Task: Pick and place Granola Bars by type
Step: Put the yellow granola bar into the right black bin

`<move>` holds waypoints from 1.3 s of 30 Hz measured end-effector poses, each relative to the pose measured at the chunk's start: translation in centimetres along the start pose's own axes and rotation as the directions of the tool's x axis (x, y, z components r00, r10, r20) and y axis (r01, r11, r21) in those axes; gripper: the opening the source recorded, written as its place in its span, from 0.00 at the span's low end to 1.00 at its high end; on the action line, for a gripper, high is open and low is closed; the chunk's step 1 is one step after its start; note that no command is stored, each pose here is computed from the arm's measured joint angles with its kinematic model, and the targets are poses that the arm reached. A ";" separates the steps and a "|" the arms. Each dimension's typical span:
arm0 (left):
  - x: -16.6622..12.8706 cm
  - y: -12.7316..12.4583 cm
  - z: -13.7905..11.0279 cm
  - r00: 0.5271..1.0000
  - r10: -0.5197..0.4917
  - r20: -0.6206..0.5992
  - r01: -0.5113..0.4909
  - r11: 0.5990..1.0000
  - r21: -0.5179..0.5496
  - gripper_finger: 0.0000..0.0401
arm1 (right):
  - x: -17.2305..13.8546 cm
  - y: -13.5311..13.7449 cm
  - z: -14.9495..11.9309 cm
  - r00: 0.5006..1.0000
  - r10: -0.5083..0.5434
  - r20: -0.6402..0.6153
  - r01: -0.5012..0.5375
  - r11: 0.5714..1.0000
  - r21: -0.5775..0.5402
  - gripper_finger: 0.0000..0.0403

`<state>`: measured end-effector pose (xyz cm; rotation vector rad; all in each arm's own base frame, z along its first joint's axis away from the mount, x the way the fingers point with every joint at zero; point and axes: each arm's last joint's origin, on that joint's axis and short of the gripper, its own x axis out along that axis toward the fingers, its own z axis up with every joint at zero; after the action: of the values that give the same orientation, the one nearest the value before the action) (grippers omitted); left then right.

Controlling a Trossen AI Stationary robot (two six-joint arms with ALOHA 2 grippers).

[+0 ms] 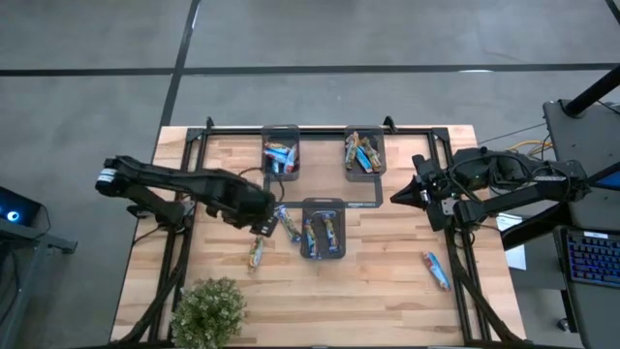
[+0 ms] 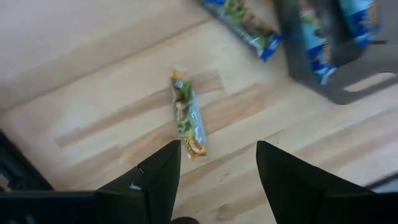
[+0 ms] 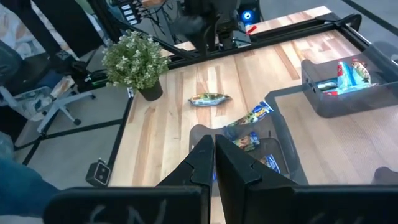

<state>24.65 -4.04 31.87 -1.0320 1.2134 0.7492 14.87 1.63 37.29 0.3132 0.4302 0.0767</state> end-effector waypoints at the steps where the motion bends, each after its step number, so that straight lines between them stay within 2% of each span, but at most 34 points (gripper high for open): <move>1: 0.4 -0.3 -0.2 1.000 0.014 -0.006 -0.014 1.000 -0.012 0.48 | 0.0 0.0 0.0 1.000 0.000 -0.001 0.000 1.000 0.000 0.02; 12: 5.9 -3.0 -1.9 0.979 0.201 -0.030 -0.202 0.979 -0.039 0.48 | 0.0 -0.1 0.0 1.000 -0.024 0.005 0.024 1.000 -0.008 0.02; 20: 9.0 -3.9 -2.5 0.951 0.307 0.034 -0.305 0.950 -0.063 0.48 | 0.0 -0.1 0.0 1.000 -0.025 0.005 0.025 1.000 -0.019 0.02; 28: 11.7 -4.3 -2.3 0.921 0.388 0.049 -0.384 0.920 -0.076 0.48 | 0.0 -0.1 0.0 1.000 -0.026 0.004 0.026 0.999 -0.023 0.02; 39: 13.3 -4.5 -2.2 0.908 0.415 0.063 -0.409 0.909 -0.083 0.48 | 0.0 -0.2 -0.3 0.999 -0.034 -0.022 0.034 0.999 -0.031 0.02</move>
<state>30.81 -8.62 19.88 -0.7962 1.3621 1.1575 14.75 1.54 36.99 0.2751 0.4564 0.0536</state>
